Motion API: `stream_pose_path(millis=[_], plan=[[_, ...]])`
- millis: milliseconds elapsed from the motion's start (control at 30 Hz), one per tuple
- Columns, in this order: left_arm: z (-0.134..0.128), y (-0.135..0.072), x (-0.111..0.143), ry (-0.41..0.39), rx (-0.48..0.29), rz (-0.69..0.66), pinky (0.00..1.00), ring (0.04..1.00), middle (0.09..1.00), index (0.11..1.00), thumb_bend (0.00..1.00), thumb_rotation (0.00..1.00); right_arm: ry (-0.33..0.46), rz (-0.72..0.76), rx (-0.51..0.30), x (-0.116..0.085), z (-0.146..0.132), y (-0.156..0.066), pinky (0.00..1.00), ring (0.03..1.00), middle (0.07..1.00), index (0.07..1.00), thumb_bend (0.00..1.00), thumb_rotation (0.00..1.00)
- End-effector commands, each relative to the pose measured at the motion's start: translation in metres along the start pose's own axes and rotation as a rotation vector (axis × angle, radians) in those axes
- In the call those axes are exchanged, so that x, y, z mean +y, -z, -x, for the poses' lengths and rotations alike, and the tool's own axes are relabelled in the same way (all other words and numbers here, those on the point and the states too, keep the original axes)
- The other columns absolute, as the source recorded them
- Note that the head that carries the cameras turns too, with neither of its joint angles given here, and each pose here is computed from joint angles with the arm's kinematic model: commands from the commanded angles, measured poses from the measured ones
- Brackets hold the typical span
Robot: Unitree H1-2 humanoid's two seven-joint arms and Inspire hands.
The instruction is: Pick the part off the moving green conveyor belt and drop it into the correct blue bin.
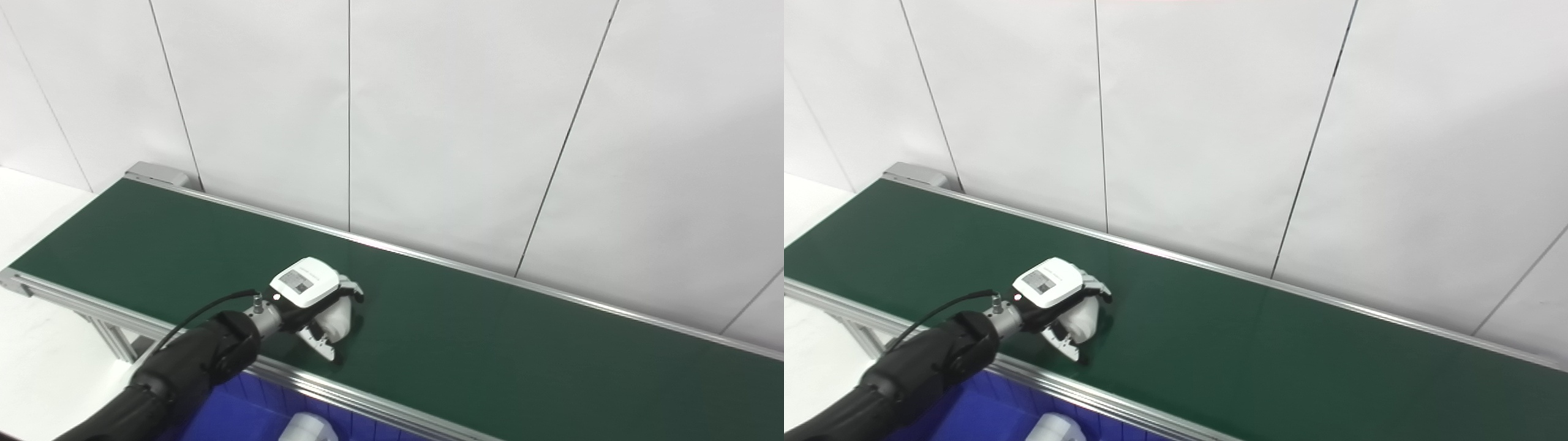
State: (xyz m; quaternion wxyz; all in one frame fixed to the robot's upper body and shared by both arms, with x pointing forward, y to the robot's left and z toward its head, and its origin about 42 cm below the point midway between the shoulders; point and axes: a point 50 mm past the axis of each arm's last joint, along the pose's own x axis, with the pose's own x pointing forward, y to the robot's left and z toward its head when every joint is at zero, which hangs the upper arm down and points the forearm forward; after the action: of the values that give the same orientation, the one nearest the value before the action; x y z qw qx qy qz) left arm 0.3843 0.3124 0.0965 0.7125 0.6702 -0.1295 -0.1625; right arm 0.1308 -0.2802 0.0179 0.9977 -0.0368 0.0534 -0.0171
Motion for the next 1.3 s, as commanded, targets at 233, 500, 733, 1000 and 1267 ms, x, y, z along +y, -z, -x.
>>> stream_pose_path(millis=[233, 500, 733, 1000, 1267], plan=[[-0.002, 0.007, 0.011, 0.07, 0.03, -0.055, 0.47, 0.466, 0.474, 0.509, 0.52, 0.0, 0.009, -0.002, -0.021, -0.001, 0.0, -0.008, 1.0, 1.0, 1.0, 1.0, 0.35, 1.0], [-0.002, 0.002, 0.038, 0.056, -0.003, -0.095, 0.46, 0.465, 0.465, 0.512, 0.52, 0.0, 0.006, -0.009, -0.015, 0.0, -0.001, -0.01, 1.0, 1.0, 1.0, 1.0, 0.39, 1.0], [0.006, -0.029, 0.074, -0.051, -0.09, -0.099, 0.38, 0.382, 0.441, 0.523, 0.52, 0.0, 0.0, -0.017, -0.031, 0.0, -0.002, -0.015, 1.0, 0.996, 1.0, 1.0, 0.36, 1.0], [0.037, -0.083, 0.11, -0.115, -0.196, -0.055, 0.35, 0.347, 0.409, 0.528, 0.52, 0.0, 0.0, -0.023, -0.05, -0.001, -0.005, -0.024, 0.99, 0.947, 0.994, 1.0, 0.49, 1.0], [0.084, -0.127, 0.108, -0.104, -0.238, 0.093, 0.39, 0.4, 0.443, 0.523, 0.52, 0.0, -0.003, -0.04, -0.049, -0.006, -0.005, -0.047, 0.95, 0.927, 0.974, 1.0, 0.68, 0.98]])
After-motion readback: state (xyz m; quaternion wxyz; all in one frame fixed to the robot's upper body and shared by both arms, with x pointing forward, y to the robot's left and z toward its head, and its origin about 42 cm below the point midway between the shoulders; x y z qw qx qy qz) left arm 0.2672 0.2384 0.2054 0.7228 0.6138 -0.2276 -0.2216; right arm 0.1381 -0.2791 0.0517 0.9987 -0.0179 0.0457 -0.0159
